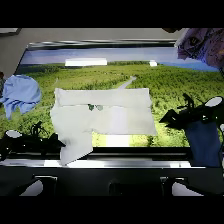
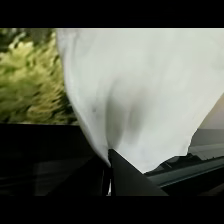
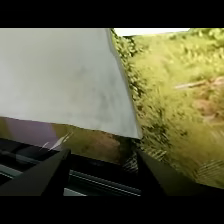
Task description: Fold the clothes and pants, and hang the long-sleeved shirts on hangers.
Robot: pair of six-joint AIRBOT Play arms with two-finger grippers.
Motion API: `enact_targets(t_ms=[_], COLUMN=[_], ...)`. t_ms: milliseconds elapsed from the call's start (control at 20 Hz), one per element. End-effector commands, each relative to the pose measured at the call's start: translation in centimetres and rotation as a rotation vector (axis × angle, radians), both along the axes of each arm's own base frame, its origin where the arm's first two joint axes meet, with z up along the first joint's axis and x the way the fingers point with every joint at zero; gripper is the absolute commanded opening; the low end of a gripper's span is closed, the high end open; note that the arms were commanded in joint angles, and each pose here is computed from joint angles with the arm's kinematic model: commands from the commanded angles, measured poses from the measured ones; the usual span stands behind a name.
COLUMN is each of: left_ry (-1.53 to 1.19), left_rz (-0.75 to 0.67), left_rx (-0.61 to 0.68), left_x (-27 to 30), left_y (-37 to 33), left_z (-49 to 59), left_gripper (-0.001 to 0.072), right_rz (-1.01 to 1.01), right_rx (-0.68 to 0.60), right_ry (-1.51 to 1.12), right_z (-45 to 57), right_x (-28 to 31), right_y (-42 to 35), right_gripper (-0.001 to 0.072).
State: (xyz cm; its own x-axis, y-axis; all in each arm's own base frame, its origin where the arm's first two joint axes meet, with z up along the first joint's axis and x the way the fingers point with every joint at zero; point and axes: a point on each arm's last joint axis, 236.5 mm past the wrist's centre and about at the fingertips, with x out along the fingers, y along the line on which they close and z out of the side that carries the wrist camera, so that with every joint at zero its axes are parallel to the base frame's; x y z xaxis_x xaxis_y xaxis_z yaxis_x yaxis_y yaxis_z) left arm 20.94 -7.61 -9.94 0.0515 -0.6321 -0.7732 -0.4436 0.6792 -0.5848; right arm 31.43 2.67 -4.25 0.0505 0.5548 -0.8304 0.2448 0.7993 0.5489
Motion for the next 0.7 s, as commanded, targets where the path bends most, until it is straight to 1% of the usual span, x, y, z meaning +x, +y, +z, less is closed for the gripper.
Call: enact_targets(t_ms=[0,200,650], left_ry=[0.010,0.027,0.034], left_rz=[-0.015,-0.030,-0.037], left_rx=[-0.019,-0.039,-0.048], left_x=[-0.4,-0.9,-1.1], left_y=[-0.4,-0.7,-0.9], left_z=[0.3,0.6,0.7], left_gripper=[0.0018,0.0018,0.0018], right_rz=[-0.010,-0.037,-0.021], right_rx=[0.065,0.118,0.114], right_ry=[0.038,0.026,0.030], right_z=[-2.7,-4.9,-6.4], right_x=[-1.6,-1.2,-1.2], right_y=[1.6,2.6,2.5], right_gripper=[0.0503,0.0503,0.0503])
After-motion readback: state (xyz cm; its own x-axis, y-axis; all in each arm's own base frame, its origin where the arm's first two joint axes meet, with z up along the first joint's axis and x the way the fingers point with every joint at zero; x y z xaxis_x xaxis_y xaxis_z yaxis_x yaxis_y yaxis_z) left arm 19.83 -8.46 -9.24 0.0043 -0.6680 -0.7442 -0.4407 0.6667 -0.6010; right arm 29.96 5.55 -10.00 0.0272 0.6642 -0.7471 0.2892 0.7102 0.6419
